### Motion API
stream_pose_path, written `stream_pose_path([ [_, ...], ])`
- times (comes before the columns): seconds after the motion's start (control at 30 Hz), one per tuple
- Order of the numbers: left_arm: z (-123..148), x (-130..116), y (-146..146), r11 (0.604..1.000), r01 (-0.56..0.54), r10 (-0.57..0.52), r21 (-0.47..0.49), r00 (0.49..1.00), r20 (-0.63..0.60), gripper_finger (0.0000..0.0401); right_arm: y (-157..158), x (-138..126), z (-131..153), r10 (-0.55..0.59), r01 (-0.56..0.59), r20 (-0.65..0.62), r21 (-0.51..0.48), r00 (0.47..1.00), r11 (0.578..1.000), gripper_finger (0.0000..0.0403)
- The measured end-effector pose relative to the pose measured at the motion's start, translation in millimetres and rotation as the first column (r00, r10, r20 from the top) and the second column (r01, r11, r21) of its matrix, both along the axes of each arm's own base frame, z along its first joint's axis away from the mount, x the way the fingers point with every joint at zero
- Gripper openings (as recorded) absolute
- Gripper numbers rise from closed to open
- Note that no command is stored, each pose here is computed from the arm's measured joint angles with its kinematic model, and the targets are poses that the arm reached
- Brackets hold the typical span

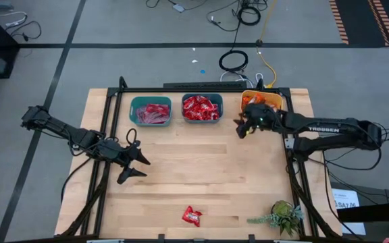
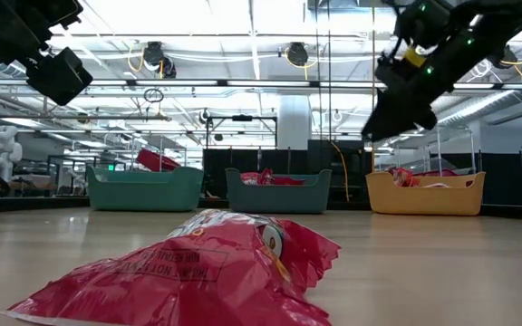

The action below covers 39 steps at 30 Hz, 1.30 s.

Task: Sort candy
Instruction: Put the red candy into the blue bin

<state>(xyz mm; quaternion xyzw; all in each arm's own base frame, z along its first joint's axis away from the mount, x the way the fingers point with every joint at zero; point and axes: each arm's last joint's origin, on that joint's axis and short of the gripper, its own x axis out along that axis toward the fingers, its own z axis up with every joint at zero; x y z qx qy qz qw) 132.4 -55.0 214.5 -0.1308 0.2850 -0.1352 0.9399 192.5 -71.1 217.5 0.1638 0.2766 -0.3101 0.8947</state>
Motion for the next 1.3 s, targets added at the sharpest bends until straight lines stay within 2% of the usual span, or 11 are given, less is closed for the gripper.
stream_pose_path([
  [0.23,0.0,0.0,0.0,1.0,0.0,0.0,0.0,1.0,0.0,0.0261,31.3,13.1,6.0,0.18,-0.178,0.062,-0.034,0.982,0.983,0.0174],
  [0.53,0.0,0.0,0.0,1.0,0.0,0.0,0.0,1.0,0.0,0.0261,77.6,30.7,2.3,0.371,-0.369,0.078,-0.036,0.925,0.929,0.0179],
  [0.8,0.0,0.0,0.0,1.0,0.0,0.0,0.0,1.0,0.0,0.0261,122.0,71.7,-5.3,0.486,-0.486,-0.019,-0.046,0.874,0.873,0.018],
  [1.03,0.0,0.0,0.0,1.0,0.0,0.0,0.0,1.0,-0.001,0.0261,165.7,110.8,-7.9,0.58,-0.582,-0.048,-0.034,0.813,0.813,0.018],
  [1.3,-0.1,0.0,0.0,1.0,0.0,0.0,0.0,1.0,-0.001,0.0261,229.9,155.6,-32.1,0.671,-0.674,-0.094,-0.002,0.735,0.738,0.018],
])
